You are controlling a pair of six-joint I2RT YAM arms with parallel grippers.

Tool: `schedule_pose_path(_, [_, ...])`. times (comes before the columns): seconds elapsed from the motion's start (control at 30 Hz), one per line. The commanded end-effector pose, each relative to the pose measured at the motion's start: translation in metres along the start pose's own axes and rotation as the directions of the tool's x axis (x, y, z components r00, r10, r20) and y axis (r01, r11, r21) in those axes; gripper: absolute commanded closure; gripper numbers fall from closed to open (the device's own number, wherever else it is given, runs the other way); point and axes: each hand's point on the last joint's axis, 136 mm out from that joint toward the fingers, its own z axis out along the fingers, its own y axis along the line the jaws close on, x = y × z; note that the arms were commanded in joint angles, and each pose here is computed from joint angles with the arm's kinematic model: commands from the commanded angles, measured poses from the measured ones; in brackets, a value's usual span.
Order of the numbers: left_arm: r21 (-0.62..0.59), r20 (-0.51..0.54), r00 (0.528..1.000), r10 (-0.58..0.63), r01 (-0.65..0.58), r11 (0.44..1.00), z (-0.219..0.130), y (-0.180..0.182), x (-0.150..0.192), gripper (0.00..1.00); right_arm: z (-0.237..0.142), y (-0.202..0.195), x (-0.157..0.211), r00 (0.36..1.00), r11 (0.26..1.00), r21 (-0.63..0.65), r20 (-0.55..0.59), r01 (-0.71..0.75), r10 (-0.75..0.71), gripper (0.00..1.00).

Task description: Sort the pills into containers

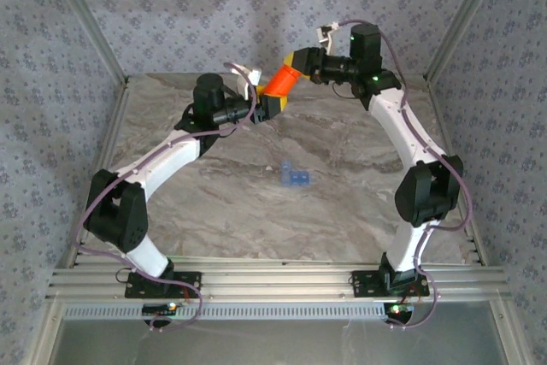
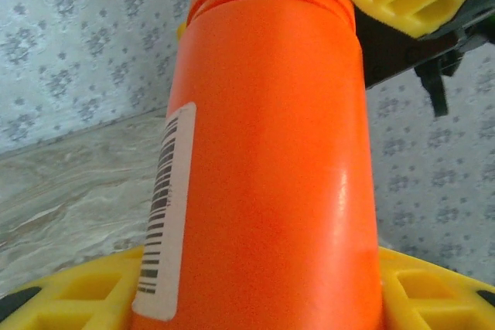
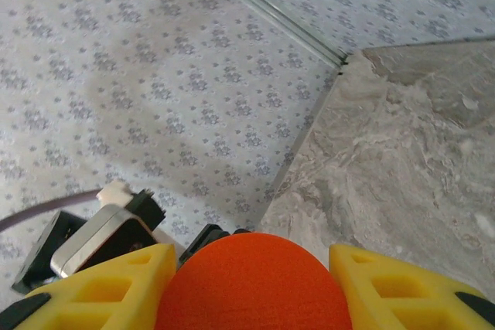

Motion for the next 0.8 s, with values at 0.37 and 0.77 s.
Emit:
schedule_pose_path(0.37, [0.059, 0.058, 0.998, -0.01, 0.006, 0.998, -0.008, -0.012, -0.03, 1.0, -0.037, 0.001, -0.028, 0.985, 0.993, 0.0, 0.133, 0.114, -0.113, 0.61])
schedule_pose_path(0.77, [-0.012, 0.06, 0.998, 0.034, -0.033, 0.999, -0.012, -0.004, -0.028, 1.0, -0.036, -0.013, -0.031, 0.98, 0.997, 0.019, 0.188, -0.074, 0.069, 0.66])
